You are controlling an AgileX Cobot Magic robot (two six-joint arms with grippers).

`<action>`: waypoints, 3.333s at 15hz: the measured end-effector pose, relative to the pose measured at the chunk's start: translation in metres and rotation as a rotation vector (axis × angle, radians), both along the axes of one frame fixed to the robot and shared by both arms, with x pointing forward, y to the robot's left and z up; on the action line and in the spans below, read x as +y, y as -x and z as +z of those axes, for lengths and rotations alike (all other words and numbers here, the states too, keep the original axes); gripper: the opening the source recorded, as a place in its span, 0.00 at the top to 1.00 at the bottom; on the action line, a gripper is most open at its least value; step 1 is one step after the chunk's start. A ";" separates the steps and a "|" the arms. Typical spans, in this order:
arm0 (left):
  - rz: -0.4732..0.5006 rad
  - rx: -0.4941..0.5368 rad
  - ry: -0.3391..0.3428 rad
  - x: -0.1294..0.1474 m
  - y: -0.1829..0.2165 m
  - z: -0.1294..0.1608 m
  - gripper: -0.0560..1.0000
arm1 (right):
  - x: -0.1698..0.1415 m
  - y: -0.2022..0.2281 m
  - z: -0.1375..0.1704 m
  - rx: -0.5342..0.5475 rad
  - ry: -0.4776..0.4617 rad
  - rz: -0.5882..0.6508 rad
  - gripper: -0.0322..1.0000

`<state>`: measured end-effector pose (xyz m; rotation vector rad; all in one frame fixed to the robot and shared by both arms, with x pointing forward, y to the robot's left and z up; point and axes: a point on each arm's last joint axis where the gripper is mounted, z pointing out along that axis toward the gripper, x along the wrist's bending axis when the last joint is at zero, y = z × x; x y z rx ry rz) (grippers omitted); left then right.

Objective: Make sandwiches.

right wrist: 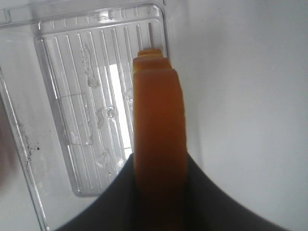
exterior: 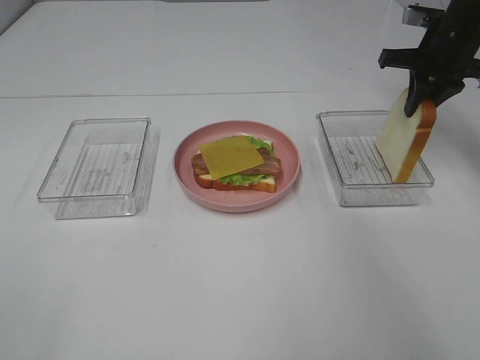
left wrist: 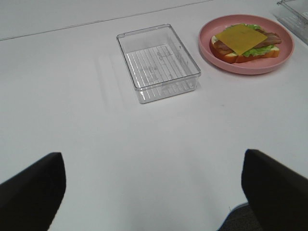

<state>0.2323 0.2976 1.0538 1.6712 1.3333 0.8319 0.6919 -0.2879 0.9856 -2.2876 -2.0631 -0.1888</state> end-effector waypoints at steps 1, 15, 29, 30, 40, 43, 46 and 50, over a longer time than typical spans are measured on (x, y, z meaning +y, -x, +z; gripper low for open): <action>0.000 0.000 0.000 0.000 0.000 0.000 0.06 | 0.001 0.001 0.006 -0.013 -0.007 -0.001 0.79; 0.000 0.000 0.000 0.000 0.000 0.000 0.06 | 0.173 0.034 0.073 -0.190 -0.581 0.216 0.79; 0.000 0.000 0.000 0.000 0.000 0.000 0.06 | 0.191 0.006 -0.040 -0.016 -0.493 0.025 0.79; 0.000 0.000 0.000 0.000 0.000 0.000 0.06 | 0.190 0.006 -0.040 -0.010 -0.487 0.022 0.79; 0.000 0.000 0.000 0.000 0.000 0.000 0.06 | 0.182 0.013 -0.042 0.045 -0.380 0.093 0.22; 0.000 0.000 0.000 0.000 0.000 0.000 0.06 | 0.169 0.021 -0.023 0.036 -0.252 0.166 0.22; 0.000 0.000 0.000 0.000 0.000 0.000 0.06 | 0.151 0.033 0.025 -0.045 -0.107 0.228 0.22; 0.000 0.000 0.000 0.000 0.000 0.000 0.06 | 0.128 0.061 0.114 -0.269 0.001 0.250 0.22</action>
